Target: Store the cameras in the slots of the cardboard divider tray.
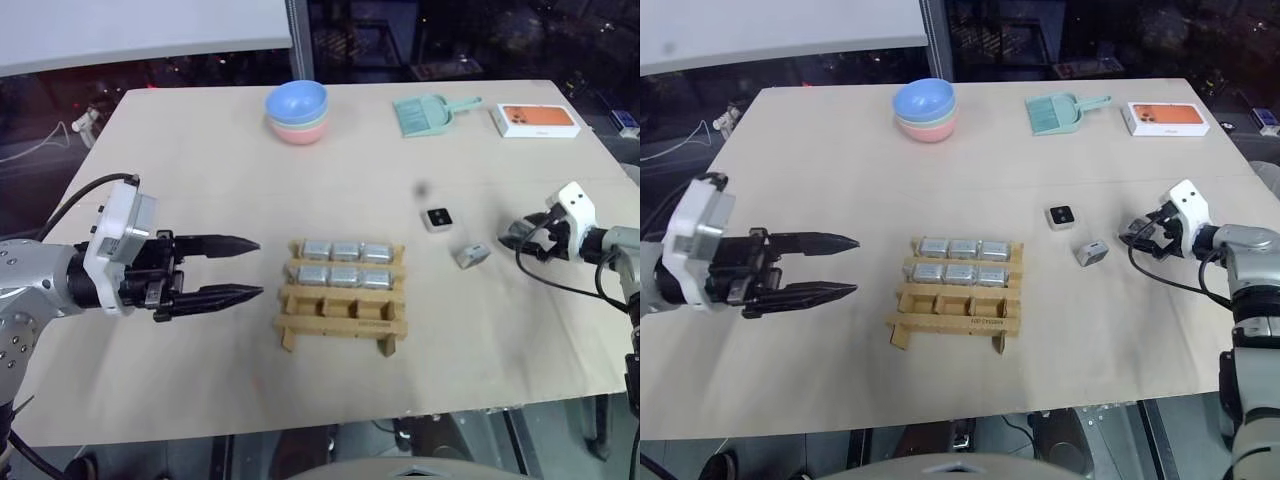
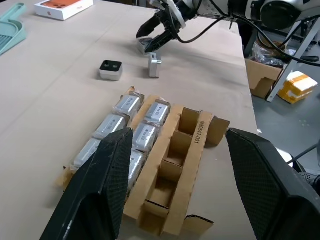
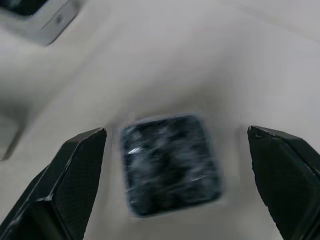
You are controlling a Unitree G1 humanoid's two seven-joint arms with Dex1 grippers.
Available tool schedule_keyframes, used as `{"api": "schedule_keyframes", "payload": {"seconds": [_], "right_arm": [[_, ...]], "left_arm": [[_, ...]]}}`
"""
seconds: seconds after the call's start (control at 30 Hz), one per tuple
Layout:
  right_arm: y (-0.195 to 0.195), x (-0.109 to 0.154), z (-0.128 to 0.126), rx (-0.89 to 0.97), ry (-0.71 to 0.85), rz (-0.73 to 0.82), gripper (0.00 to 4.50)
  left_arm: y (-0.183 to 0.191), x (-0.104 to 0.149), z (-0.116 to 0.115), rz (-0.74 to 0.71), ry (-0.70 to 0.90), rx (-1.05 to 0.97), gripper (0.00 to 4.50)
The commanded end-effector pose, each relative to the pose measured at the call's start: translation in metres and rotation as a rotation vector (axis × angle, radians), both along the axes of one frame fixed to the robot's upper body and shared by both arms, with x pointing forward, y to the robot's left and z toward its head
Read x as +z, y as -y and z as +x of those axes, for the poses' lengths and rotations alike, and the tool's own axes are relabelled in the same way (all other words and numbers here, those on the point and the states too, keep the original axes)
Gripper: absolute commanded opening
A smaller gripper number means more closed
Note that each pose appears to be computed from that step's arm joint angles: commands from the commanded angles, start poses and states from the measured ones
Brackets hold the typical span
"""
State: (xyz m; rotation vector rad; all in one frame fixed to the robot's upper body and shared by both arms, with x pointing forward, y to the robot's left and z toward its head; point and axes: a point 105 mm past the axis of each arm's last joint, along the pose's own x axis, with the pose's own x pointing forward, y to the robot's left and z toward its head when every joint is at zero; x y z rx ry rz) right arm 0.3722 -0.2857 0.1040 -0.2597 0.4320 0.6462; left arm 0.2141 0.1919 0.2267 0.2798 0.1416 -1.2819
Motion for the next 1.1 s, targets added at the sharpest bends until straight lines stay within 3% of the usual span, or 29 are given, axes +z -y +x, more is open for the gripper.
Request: {"api": "schedule_keyframes", "payload": {"seconds": [0.03,0.17,0.27,0.4,0.57,0.67,0.73,0.87,1.1], "right_arm": [[0.002,0.011,-0.001,0.035,0.002,0.0,4.5],[0.004,0.012,-0.001,0.029,0.005,0.012,4.5],[0.004,0.013,-0.001,0.029,0.014,0.017,3.62],[0.003,0.015,-0.001,0.035,0.023,0.021,1.97],[-0.016,0.035,0.001,0.108,0.111,0.032,1.98],[-0.066,0.068,-0.003,0.28,0.248,0.039,1.98],[-0.094,0.077,-0.01,0.362,0.288,-0.04,1.98],[-0.146,0.098,-0.026,0.526,0.509,-0.193,1.98],[-0.213,0.103,-0.059,0.776,0.848,-0.445,1.98]], "left_arm": [[0.002,0.016,-0.002,0.005,0.081,0.001,3.06],[0.004,0.02,-0.001,-0.028,0.102,-0.006,3.06],[0.003,0.019,0.0,-0.034,0.09,-0.005,3.07],[0.0,0.016,0.001,-0.025,0.076,-0.004,3.07],[0.013,0.016,0.001,-0.137,0.025,-0.033,3.07],[0.024,0.011,0.009,-0.241,-0.02,0.013,3.07],[0.032,0.007,0.013,-0.295,-0.064,0.042,3.07],[0.042,-0.002,0.022,-0.348,-0.129,0.073,3.07],[0.052,-0.021,0.04,-0.363,-0.226,0.152,3.07]]}}
